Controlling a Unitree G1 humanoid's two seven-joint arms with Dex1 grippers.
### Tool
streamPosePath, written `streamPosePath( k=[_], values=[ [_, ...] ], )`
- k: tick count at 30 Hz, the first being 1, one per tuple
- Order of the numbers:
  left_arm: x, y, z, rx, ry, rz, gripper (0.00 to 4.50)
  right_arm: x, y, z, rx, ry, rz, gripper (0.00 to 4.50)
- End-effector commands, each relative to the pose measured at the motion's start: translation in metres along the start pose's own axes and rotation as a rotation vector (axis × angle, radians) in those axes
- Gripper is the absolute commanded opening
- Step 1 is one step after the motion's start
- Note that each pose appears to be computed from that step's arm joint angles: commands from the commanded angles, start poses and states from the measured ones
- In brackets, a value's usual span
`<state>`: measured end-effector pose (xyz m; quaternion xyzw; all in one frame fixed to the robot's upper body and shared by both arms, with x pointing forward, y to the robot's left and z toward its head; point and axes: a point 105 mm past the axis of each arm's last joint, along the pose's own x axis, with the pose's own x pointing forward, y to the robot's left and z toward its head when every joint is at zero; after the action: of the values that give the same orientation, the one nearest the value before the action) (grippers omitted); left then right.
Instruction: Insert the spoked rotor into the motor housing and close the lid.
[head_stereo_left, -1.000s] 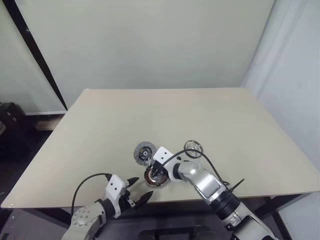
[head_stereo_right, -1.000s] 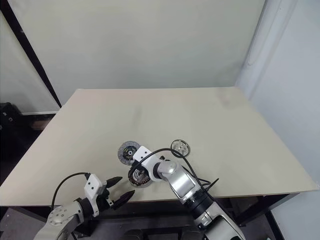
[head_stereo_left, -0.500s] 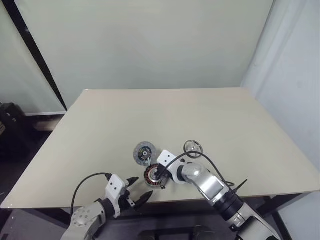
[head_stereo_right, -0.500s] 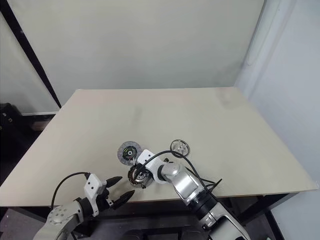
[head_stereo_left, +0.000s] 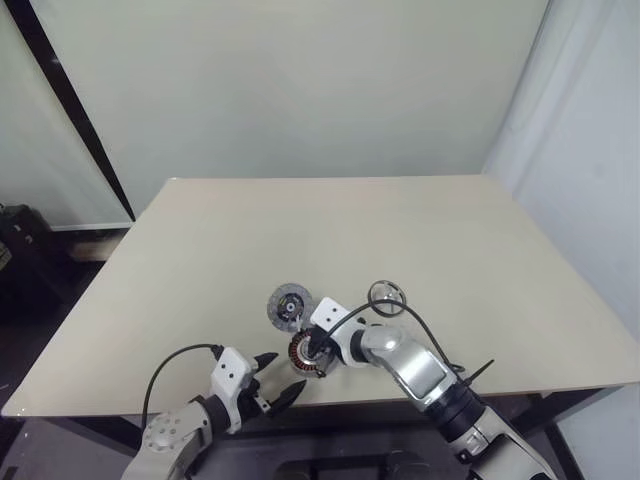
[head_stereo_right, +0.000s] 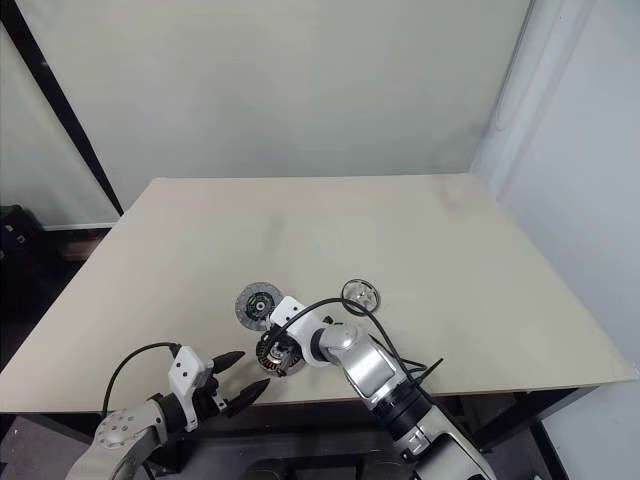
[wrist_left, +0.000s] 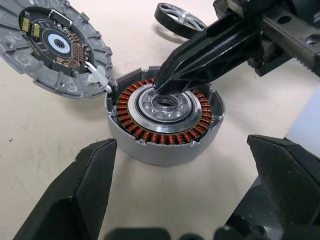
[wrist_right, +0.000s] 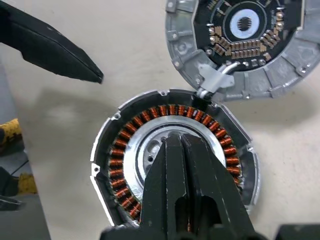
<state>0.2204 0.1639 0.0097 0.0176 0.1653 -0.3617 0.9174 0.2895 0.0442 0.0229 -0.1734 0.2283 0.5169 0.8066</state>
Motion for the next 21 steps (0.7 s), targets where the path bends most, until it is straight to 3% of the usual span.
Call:
streamPosePath(
  k=[1,13,21],
  values=[
    [0.001,-0.001,0.011,0.039,-0.026,-0.011,4.5,-0.002,0.004,0.017,-0.028,-0.053,0.011,0.03],
    [-0.001,-0.002,0.01,0.035,-0.021,-0.009,4.5,0.003,0.007,-0.01,-0.049,0.043,0.012,0.03],
    [0.0,-0.001,0.009,0.036,-0.017,-0.013,4.5,-0.001,0.001,0.005,-0.006,-0.012,-0.002,0.03]
  ],
)
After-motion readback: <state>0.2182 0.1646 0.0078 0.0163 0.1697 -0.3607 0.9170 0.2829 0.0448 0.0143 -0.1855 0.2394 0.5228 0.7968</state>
